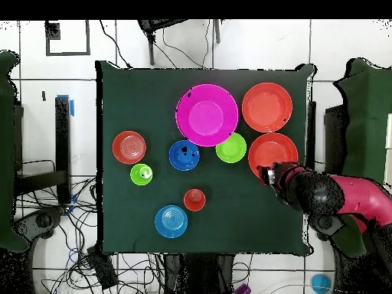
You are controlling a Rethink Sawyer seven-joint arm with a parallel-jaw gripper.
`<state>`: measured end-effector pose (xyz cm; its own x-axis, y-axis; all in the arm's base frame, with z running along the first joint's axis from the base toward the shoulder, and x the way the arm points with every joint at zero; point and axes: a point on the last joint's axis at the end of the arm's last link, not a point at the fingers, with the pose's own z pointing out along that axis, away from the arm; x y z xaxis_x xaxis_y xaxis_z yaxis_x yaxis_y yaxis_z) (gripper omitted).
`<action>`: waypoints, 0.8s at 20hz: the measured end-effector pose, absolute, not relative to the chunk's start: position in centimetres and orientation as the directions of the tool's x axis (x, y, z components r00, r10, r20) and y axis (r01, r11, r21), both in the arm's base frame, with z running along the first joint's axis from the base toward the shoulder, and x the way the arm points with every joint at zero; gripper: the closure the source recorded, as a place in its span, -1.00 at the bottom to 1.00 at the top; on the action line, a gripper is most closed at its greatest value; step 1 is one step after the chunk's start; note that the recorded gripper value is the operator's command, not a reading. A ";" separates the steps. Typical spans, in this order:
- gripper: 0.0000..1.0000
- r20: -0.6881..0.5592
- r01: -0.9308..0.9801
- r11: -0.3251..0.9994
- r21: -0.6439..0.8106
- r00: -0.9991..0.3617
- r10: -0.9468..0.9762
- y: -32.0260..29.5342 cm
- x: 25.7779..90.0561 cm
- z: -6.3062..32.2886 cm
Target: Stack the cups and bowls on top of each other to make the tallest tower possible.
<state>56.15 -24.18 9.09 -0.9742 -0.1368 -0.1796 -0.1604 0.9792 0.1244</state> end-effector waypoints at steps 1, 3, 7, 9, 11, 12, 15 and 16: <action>-1.00 -0.178 -0.156 0.980 0.123 -0.975 -0.133 -24.6 56.4 8.9; -1.00 -0.175 -0.148 0.982 0.118 -0.976 -0.127 -25.5 56.9 8.5; -1.00 -0.173 -0.148 0.982 0.113 -0.977 -0.128 -26.9 57.8 7.8; -1.00 -0.177 -0.156 0.982 0.111 -0.975 -0.135 -27.3 58.2 7.6; -1.00 -0.187 -0.174 0.979 0.106 -0.970 -0.153 -27.5 58.8 7.4; -1.00 -0.191 -0.183 0.978 0.105 -0.968 -0.160 -27.5 58.9 7.3; -1.00 -0.201 -0.203 0.973 0.110 -0.963 -0.178 -27.2 59.3 7.2; -1.00 -0.203 -0.208 0.972 0.111 -0.962 -0.182 -27.1 59.4 7.1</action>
<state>59.37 -27.11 7.13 -0.9620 -0.1824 -0.2034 -0.2077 0.9719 0.1107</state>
